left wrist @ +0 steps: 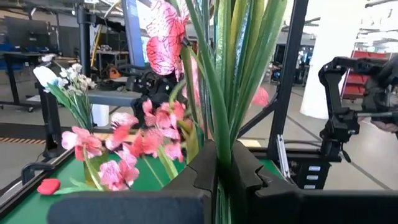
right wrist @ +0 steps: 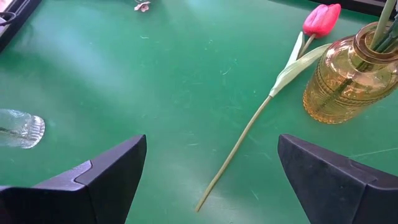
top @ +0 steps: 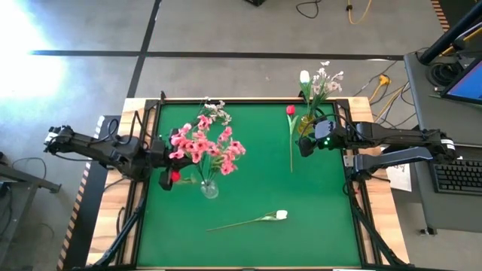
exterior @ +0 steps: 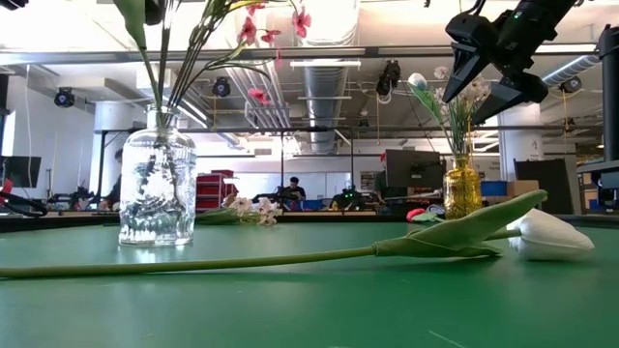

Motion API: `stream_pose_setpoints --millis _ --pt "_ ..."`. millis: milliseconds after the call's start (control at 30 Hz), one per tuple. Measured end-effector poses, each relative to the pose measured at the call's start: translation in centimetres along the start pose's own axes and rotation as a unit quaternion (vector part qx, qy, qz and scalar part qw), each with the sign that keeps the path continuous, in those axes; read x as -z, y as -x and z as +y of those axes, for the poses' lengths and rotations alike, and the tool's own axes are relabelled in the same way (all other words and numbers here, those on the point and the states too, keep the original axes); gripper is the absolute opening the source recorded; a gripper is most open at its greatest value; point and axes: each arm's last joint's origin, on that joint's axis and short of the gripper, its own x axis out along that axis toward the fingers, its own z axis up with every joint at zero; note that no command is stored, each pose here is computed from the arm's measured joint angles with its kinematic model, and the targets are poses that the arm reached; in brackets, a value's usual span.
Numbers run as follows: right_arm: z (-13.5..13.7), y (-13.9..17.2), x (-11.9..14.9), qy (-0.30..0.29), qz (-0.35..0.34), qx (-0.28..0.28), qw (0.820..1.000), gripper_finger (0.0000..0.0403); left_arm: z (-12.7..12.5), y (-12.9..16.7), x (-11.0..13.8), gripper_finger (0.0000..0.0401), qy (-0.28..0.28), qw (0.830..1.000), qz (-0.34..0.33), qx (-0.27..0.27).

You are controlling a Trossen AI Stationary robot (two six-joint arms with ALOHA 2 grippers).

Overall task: Sort flowers into vase by color
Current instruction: Put the pink flowers into the transparent vase

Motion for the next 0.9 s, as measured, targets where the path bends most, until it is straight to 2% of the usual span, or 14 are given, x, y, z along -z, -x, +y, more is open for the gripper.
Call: stream_pose_setpoints --millis 900 --pt "0.0 0.0 0.0 0.0 0.0 0.0 1.0 0.0357 -0.03 -0.03 -0.36 0.0 0.008 1.0 0.001 0.0"
